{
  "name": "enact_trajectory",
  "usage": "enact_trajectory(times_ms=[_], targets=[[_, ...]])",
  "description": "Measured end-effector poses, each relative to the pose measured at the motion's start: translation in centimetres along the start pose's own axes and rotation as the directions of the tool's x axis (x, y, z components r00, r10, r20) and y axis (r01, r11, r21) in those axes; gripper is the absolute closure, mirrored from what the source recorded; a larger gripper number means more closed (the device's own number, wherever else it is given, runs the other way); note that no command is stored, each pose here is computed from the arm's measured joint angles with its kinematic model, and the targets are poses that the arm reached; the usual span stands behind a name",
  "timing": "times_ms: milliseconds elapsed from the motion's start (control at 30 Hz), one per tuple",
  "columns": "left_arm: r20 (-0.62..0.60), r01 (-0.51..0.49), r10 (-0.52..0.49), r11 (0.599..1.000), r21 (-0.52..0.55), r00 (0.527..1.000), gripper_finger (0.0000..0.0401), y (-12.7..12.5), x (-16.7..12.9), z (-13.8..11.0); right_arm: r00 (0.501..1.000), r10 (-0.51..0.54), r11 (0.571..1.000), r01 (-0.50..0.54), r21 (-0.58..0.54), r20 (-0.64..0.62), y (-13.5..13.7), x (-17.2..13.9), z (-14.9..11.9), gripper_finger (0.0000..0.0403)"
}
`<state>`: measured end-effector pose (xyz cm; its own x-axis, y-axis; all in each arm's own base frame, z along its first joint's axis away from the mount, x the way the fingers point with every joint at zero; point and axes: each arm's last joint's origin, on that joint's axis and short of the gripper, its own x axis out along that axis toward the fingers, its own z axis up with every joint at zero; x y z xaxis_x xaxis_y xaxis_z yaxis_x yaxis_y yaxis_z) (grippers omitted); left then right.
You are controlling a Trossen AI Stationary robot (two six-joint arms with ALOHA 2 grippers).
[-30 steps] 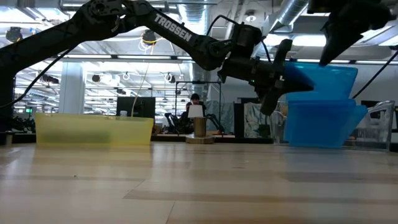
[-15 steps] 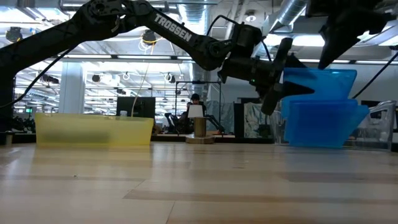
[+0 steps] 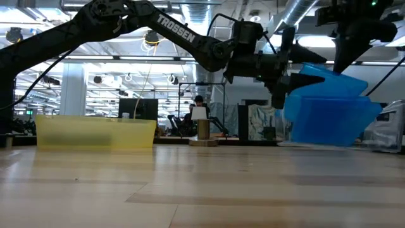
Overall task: Pick & place jewel cases by type
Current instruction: Put the blue CD case into the transparent bin
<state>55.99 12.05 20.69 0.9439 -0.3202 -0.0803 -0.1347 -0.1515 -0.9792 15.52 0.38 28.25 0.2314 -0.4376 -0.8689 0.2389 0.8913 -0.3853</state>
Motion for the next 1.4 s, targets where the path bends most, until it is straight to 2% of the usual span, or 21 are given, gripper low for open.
enact_trajectory(times_ms=[200, 500, 733, 833, 967, 1033, 1167, 1233, 1367, 1400], targets=[[-0.075, 0.062, -0.061, 0.998, 0.006, 0.995, 0.0183, -0.8, 0.0, -0.3, 1.000, -0.023, 0.999, 0.023, 0.034, 0.016, -0.7, 0.2, -1.0, 0.0403], [-0.187, 0.098, -0.094, 0.995, 0.014, 0.978, 0.0183, -1.4, -0.1, -0.8, 0.997, 0.011, 0.994, -0.019, 0.107, 0.076, -1.2, -0.3, -2.4, 0.0403], [-0.283, 0.181, -0.165, 0.983, 0.032, 0.945, 0.0183, -2.5, -0.4, -1.3, 0.995, 0.021, 0.988, -0.037, 0.153, 0.103, -1.6, -0.8, -3.1, 0.0403], [-0.315, 0.239, -0.209, 0.969, 0.059, 0.926, 0.0183, -3.1, -0.6, -1.5, 0.997, 0.017, 0.967, -0.035, 0.251, 0.072, -1.8, -0.9, -3.5, 0.0403], [-0.324, 0.301, -0.253, 0.947, 0.108, 0.912, 0.0183, -3.7, -0.8, -1.8, 0.998, 0.003, 0.903, 0.024, 0.428, -0.063, -2.4, -0.8, -4.9, 0.0403], [-0.329, 0.345, -0.281, 0.926, 0.155, 0.902, 0.0183, -4.4, -1.0, -1.9, 0.991, 0.018, 0.871, 0.048, 0.488, -0.129, -2.6, -0.7, -5.4, 0.0403], [-0.362, 0.440, -0.326, 0.846, 0.301, 0.873, 0.0183, -6.9, -1.3, -2.5, 0.979, 0.056, 0.811, 0.070, 0.581, -0.196, -2.9, -0.7, -5.9, 0.0403], [-0.390, 0.479, -0.338, 0.801, 0.359, 0.856, 0.0183, -8.4, -1.5, -3.0, 0.977, 0.071, 0.774, 0.073, 0.630, -0.200, -3.1, -0.6, -5.8, 0.0403], [-0.440, 0.562, -0.370, 0.676, 0.477, 0.818, 0.0183, -12.0, -2.3, -4.1, 0.968, 0.074, 0.702, 0.119, 0.702, -0.238, -3.6, -0.2, -5.7, 0.0403], [-0.439, 0.563, -0.367, 0.659, 0.500, 0.820, 0.0183, -12.4, -2.4, -4.1, 0.966, 0.083, 0.689, 0.122, 0.715, -0.246, -3.7, -0.1, -5.6, 0.0403]])
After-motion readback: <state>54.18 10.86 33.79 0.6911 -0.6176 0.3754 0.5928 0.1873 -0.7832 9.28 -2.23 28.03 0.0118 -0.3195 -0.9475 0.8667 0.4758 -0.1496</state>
